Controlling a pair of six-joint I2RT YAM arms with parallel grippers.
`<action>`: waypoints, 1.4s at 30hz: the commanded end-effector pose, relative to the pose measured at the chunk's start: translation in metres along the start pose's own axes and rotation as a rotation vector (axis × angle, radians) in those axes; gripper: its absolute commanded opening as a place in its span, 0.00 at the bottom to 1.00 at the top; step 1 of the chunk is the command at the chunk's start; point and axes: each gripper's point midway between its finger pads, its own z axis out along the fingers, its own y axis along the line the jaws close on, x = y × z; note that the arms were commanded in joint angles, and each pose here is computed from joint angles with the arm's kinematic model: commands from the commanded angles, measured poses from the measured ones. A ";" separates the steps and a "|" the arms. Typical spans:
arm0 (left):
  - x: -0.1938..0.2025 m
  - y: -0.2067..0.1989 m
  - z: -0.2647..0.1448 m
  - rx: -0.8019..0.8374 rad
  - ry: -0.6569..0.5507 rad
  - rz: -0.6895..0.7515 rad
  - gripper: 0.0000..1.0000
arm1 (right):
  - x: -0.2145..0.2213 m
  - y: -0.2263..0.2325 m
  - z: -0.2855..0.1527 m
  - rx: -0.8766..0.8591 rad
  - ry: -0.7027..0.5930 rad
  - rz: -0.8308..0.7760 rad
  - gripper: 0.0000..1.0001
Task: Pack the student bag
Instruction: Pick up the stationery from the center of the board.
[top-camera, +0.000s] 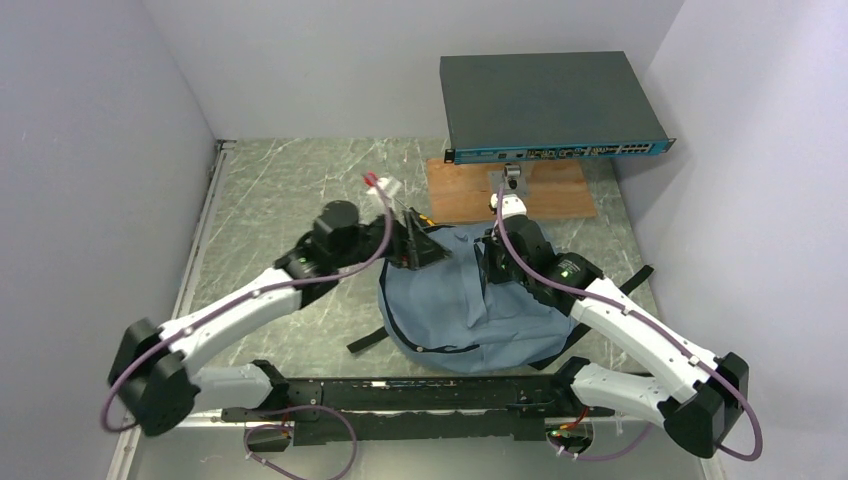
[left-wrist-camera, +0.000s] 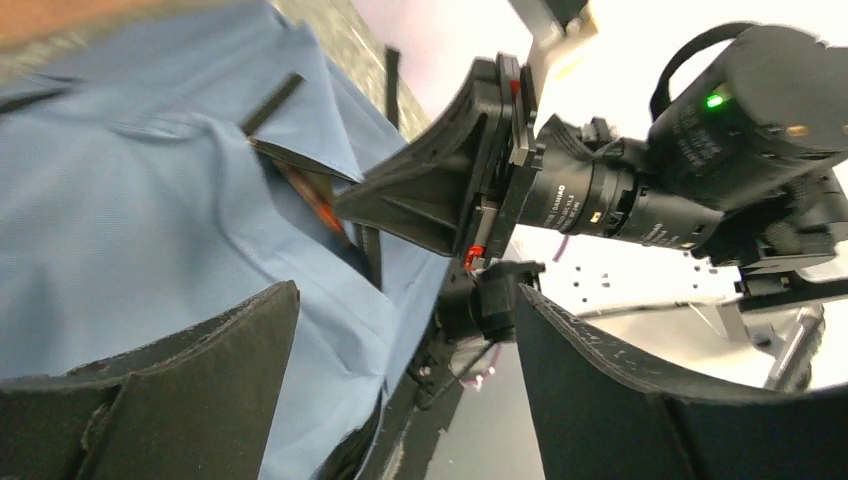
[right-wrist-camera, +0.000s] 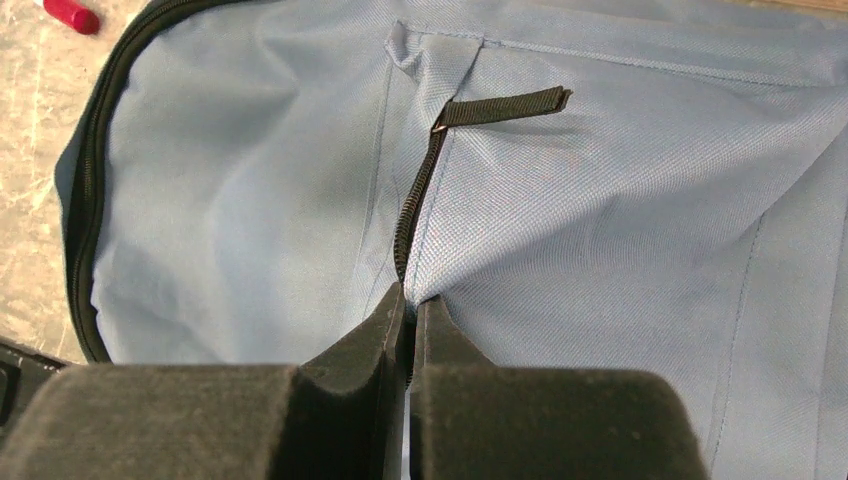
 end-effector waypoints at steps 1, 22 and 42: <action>-0.010 0.043 -0.054 -0.192 -0.043 0.065 0.89 | -0.036 0.016 -0.006 -0.046 -0.110 0.074 0.00; -0.029 0.229 -0.216 -1.271 -0.261 -0.618 1.00 | -0.036 0.015 -0.010 -0.029 -0.102 0.114 0.00; 0.013 0.336 -0.180 -1.579 -0.129 -1.091 0.85 | -0.031 0.011 -0.008 -0.030 -0.102 0.050 0.00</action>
